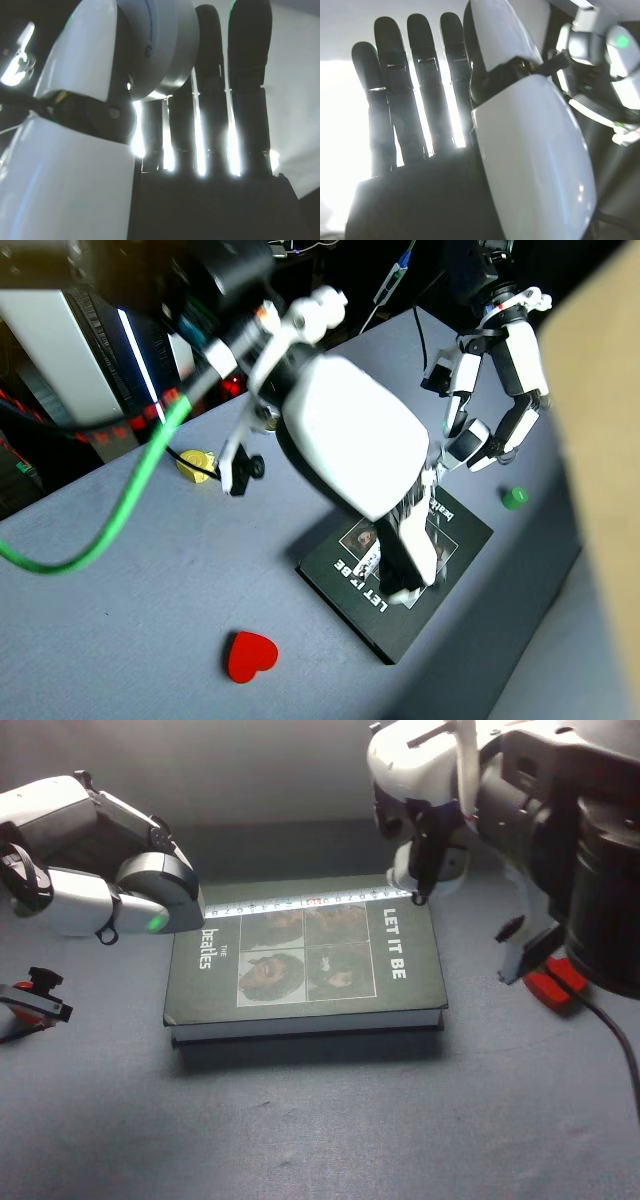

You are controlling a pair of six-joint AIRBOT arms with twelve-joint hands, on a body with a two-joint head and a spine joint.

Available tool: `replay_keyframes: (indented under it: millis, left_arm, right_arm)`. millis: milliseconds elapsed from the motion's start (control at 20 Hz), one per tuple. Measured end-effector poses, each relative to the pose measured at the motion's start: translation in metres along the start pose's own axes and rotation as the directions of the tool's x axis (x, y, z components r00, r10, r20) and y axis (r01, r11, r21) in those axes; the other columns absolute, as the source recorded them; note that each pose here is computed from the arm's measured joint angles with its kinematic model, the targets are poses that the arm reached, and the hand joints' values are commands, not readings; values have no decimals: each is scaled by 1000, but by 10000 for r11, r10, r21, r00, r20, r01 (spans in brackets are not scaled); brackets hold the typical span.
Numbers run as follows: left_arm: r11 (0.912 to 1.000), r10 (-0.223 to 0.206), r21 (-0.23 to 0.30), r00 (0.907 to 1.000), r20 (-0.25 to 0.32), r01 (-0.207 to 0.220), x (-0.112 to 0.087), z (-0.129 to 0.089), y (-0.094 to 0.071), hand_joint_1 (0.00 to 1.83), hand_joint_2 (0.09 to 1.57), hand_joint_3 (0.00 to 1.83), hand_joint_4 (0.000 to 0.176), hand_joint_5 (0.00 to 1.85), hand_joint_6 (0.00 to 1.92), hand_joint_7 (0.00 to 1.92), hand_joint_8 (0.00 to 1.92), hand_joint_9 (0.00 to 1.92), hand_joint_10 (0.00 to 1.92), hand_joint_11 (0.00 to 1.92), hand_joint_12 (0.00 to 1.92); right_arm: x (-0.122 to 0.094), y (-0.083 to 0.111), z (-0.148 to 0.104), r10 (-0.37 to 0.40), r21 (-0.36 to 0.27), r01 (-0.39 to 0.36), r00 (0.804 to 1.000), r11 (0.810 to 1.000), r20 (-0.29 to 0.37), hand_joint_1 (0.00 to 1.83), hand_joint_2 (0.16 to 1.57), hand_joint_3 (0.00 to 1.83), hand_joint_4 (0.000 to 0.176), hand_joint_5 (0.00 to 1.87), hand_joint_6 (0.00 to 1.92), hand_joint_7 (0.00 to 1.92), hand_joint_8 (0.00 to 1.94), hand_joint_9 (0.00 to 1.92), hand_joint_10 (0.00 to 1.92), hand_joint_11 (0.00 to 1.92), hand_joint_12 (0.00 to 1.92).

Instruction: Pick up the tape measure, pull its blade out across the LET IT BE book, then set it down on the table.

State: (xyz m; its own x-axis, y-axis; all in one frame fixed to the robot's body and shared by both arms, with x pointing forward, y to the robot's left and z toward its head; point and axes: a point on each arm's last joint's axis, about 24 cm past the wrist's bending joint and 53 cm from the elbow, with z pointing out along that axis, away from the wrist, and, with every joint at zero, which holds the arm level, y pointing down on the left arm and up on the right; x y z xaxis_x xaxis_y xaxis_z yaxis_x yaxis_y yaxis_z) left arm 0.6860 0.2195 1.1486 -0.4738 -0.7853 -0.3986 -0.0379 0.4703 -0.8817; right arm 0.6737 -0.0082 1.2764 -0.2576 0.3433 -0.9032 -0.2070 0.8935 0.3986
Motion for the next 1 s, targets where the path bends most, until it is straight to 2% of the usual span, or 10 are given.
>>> replay_keyframes:
  millis: [50, 100, 150, 200, 250, 350, 650, 750, 850, 1000]
  left_arm:
    - [10000, 4, 3, 10000, 2, -4, 0, 0, 0, 1387, 1085, 2, 0, 988, 703, 1064, 888, 979, 1216, 1023, 1057]
    - [10000, 15, 2, 10000, -3, -15, 0, 0, 0, 1384, 1095, 0, 0, 966, 746, 1040, 925, 958, 1239, 1021, 1065]
    - [10000, 58, 10, 10000, -19, -58, 0, 0, 0, 1383, 1097, 0, 0, 967, 752, 1034, 934, 954, 1245, 1019, 1067]
    - [9999, 104, 21, 9999, -38, -104, 1, 0, 0, 1383, 1097, 0, 0, 965, 753, 1038, 933, 950, 1248, 1021, 1069]
    - [9999, 115, 23, 9999, -42, -115, 1, 0, -1, 1384, 1094, 0, 0, 976, 738, 1043, 923, 955, 1240, 1022, 1076]
    - [9999, 143, 31, 9999, -51, -143, 1, 0, -1, 1385, 1088, 0, 0, 1000, 710, 1048, 910, 964, 1228, 1023, 1082]
    - [9997, 254, 52, 9997, -52, -254, -1, 0, -1, 1385, 1086, 0, 0, 1008, 702, 1048, 907, 968, 1223, 1024, 1083]
    - [9997, 246, 46, 9997, -57, -246, -1, 0, 0, 1388, 1076, 0, 0, 1049, 647, 1064, 878, 980, 1200, 1027, 1075]
    - [9997, 236, 54, 9997, -46, -236, -1, 0, -1, 1386, 1083, 0, 0, 1012, 685, 1053, 898, 979, 1212, 1024, 1080]
    - [9998, 204, 53, 9998, -35, -203, -2, 0, -1, 1387, 1084, 0, 0, 1009, 689, 1052, 896, 979, 1213, 1024, 1080]
  right_arm:
    - [1, 6, 1, -13, -153, 13, 10000, 9999, -18, 1007, 1121, 1, 0, 876, 24, 876, 6, 868, 38, 419, 1103]
    - [3, 10, 2, -11, -241, 10, 10000, 9997, -55, 1067, 1159, 0, 0, 887, 896, 907, 1, 896, 33, 466, 1067]
    - [4, 13, 5, -11, -321, 8, 10000, 9995, -94, 1047, 1181, 0, 0, 844, 1143, 914, 1, 902, 28, 449, 1078]
    - [5, 17, 7, -18, -360, 14, 9999, 9993, -107, 1013, 1137, 0, 0, 740, 577, 905, 9, 897, 21, 421, 1082]
    - [6, 19, 9, -31, -373, 27, 9999, 9993, -118, 1005, 1125, 0, 0, 789, 269, 895, 4, 885, 12, 394, 1072]
    - [7, 23, 16, -47, -288, 44, 9999, 9996, -109, 1005, 1121, 0, 0, 831, 51, 879, 2, 861, 1, 369, 1067]
    - [7, 27, 25, 210, -347, -218, 9995, 9992, -221, 1006, 1121, 0, 0, 857, 38, 882, 3, 876, 8, 387, 1072]
    - [9, 20, 29, 116, -236, -121, 9997, 9996, -201, 1006, 1120, 0, 0, 860, 34, 897, 8, 884, 11, 396, 1073]
    - [21, 8, 34, 128, 36, -127, 9989, 9999, -445, 1009, 1122, 1, 0, 858, 27, 889, 3, 873, 5, 397, 1069]
    - [27, 6, 36, -94, 52, 97, 9983, 9999, -581, 1017, 1123, 1, 0, 782, 0, 845, 0, 818, 0, 365, 1059]
